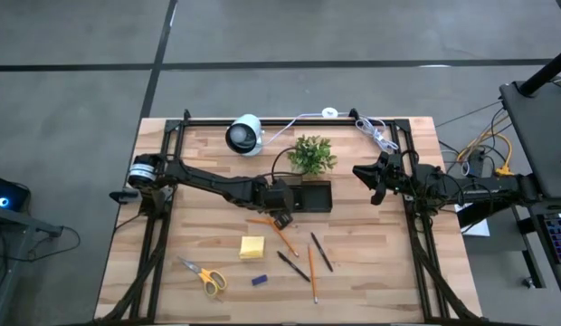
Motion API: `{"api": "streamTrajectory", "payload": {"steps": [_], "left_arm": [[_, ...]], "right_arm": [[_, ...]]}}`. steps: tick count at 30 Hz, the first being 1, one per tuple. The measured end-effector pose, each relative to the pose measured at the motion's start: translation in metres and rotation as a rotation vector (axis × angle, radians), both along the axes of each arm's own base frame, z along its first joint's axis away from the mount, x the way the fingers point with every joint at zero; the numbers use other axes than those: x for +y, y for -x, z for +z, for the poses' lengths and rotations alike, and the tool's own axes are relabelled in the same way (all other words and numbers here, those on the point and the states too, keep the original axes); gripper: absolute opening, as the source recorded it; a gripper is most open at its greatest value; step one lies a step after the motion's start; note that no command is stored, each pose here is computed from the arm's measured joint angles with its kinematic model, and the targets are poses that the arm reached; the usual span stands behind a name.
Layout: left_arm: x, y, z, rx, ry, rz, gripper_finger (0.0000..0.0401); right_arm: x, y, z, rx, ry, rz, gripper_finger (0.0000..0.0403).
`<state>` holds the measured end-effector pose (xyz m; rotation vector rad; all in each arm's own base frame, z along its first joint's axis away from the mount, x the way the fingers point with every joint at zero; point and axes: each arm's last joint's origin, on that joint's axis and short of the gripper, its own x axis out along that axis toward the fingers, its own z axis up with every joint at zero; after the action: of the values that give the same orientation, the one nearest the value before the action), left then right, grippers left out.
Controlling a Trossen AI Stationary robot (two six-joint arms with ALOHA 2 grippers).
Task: Pick and place office supplies into organizer
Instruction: Put the black binder clip into the black desk organizer, then put the middle orange pencil into the black desk organizer
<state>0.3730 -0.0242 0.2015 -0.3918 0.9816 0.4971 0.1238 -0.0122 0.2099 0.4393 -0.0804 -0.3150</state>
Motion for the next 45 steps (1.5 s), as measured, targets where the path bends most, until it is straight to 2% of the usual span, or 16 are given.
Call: {"api": "streamTrajectory", "payload": {"steps": [26, 38, 45], "left_arm": [[-0.0004, -0.0008, 0.0002, -0.009, 0.012, -0.006, 0.0001], [-0.0005, -0.0009, 0.0002, -0.01, 0.014, -0.006, 0.0068], [-0.0007, -0.0019, 0.0019, -0.016, 0.019, -0.009, 0.0077]], "right_arm": [[0.0, 0.0, 0.0, 0.0, 0.0, 0.0, 0.0052], [0.0, 0.0, 0.0, -0.001, -0.003, 0.0, 0.0052], [0.0, 0.0, 0.0, -0.001, -0.003, 0.0, 0.0052]]}}
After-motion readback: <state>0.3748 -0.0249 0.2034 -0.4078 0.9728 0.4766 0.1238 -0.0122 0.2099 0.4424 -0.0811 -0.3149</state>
